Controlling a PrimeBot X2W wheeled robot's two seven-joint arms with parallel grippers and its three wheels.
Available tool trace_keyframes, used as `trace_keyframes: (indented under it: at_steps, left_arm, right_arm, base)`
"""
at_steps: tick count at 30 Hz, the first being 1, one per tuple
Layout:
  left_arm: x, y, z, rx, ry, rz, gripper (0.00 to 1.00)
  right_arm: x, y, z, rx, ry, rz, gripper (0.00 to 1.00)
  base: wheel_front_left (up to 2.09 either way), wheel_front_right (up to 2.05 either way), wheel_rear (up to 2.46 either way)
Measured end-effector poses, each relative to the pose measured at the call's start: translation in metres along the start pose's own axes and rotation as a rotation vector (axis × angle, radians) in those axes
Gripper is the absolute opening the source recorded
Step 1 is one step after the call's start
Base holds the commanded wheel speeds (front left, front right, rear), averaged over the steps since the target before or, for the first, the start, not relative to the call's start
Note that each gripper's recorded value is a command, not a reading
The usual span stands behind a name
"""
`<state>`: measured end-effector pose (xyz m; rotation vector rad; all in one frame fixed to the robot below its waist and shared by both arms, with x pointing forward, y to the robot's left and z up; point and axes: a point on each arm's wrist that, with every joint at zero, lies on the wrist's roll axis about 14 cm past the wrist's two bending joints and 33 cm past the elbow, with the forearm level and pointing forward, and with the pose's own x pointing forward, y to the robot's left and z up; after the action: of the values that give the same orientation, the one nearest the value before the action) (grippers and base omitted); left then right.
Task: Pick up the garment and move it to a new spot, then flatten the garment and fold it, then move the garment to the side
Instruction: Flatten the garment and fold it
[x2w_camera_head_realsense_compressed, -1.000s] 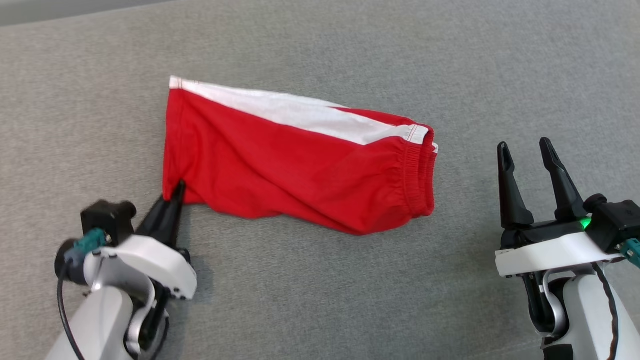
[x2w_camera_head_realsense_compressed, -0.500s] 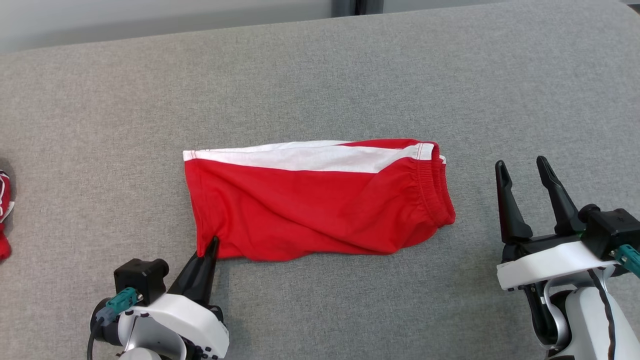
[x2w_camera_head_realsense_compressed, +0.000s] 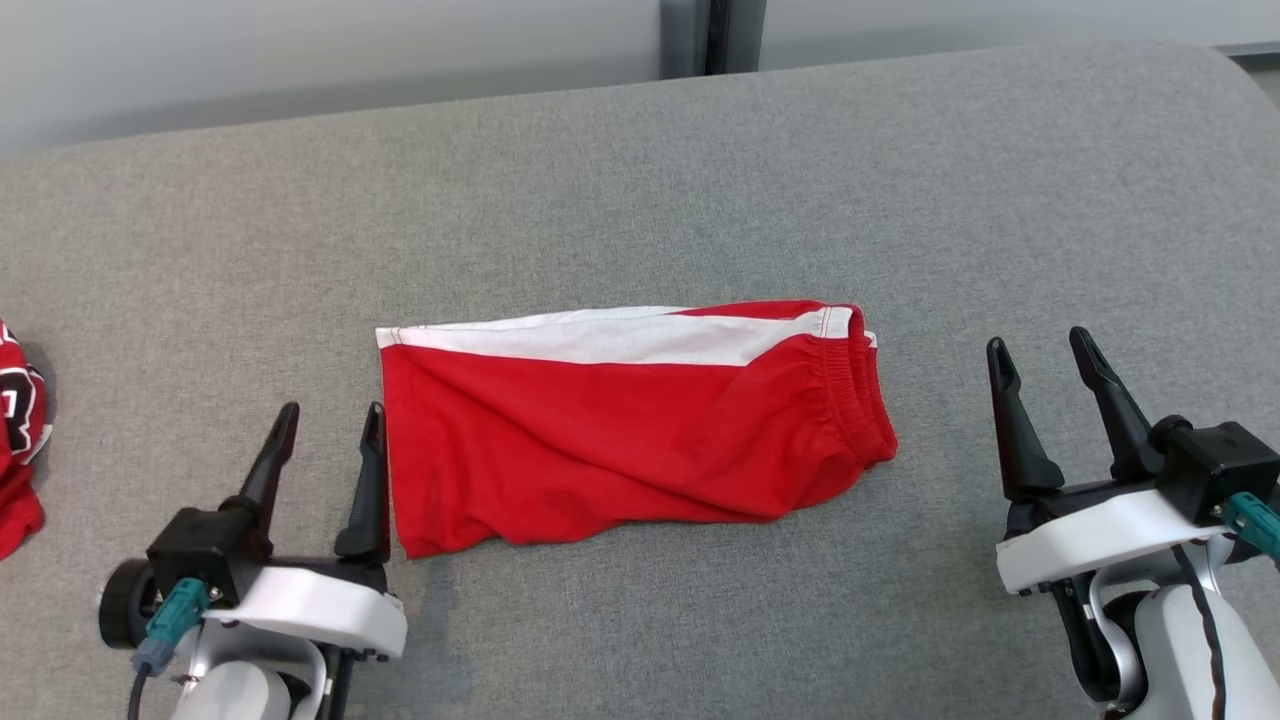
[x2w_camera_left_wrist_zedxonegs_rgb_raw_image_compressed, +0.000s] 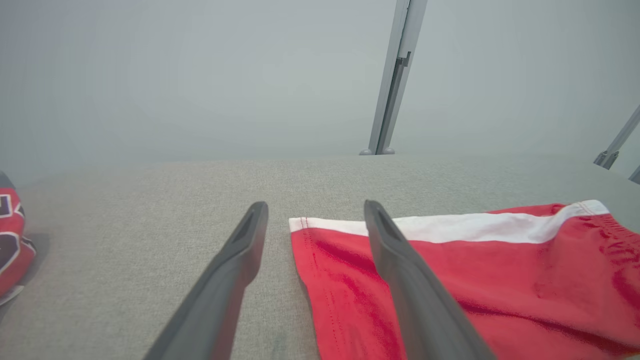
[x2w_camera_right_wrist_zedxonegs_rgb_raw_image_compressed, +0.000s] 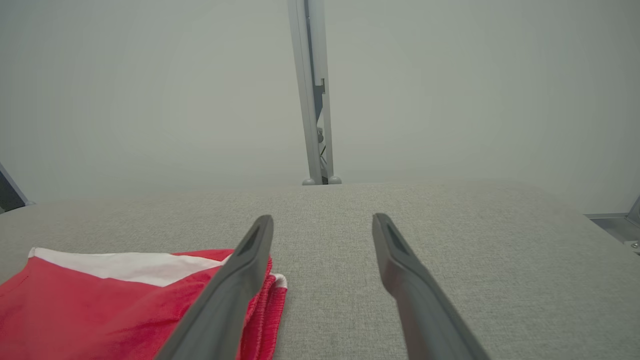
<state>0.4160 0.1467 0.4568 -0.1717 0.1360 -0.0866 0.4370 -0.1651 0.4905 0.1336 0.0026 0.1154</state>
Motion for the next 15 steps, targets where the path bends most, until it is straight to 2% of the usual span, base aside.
trace_keyframes:
  at_steps: [7,15]
  left_arm:
    - [0.003,0.017,0.035,0.112,-0.116,0.038,1.0]
    - [-0.001,0.028,0.045,0.135,-0.139,0.077,1.0]
  right_arm:
    - [-0.008,0.003,0.007,-0.027,0.0,0.008,1.0]
    - [-0.01,0.006,0.008,-0.042,0.006,0.016,1.0]
  base:
    - [0.0,0.0,0.0]
    - [0.0,0.0,0.0]
